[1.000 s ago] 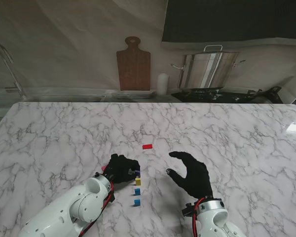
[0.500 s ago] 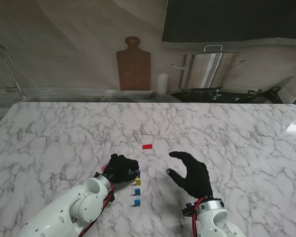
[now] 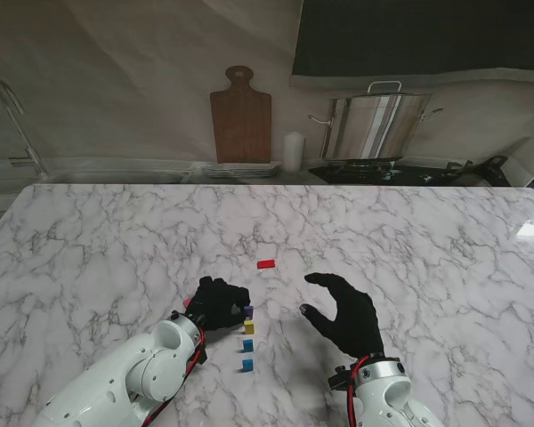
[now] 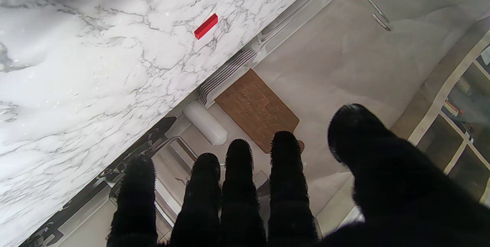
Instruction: Arrange dominoes in a row
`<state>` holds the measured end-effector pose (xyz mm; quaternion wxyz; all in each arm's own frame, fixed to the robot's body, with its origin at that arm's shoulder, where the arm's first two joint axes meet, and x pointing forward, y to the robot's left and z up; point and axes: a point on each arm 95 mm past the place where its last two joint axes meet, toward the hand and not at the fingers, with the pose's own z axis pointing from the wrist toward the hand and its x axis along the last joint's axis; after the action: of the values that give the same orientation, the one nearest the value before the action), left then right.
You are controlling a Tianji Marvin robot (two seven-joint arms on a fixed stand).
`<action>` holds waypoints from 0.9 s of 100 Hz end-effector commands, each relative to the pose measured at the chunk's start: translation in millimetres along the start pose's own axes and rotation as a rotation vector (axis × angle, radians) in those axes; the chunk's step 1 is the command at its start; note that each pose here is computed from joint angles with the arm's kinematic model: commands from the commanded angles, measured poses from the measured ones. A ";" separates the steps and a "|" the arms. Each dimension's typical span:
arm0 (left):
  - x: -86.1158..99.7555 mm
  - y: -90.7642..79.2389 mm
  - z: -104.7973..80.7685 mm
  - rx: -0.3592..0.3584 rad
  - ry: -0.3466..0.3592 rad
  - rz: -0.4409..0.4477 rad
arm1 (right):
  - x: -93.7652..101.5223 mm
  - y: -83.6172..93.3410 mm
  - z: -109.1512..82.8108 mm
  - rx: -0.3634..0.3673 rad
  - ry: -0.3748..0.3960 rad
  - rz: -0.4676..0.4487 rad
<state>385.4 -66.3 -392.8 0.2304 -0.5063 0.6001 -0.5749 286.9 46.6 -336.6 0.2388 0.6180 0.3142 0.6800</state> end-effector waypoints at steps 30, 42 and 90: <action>0.9 4.5 2.0 -0.003 -0.001 0.011 | -0.3 -0.3 -1.4 0.003 -0.007 0.001; 1.1 6.0 2.2 -0.006 -0.003 0.011 | -0.5 -0.3 -1.5 0.003 -0.008 0.001; 1.5 5.0 1.2 -0.018 -0.006 0.003 | -0.5 -0.3 -1.4 0.006 -0.007 0.000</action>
<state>385.7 -67.4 -395.8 0.2347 -0.5066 0.6013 -0.5716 286.9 46.1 -336.8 0.2382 0.6187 0.3150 0.6792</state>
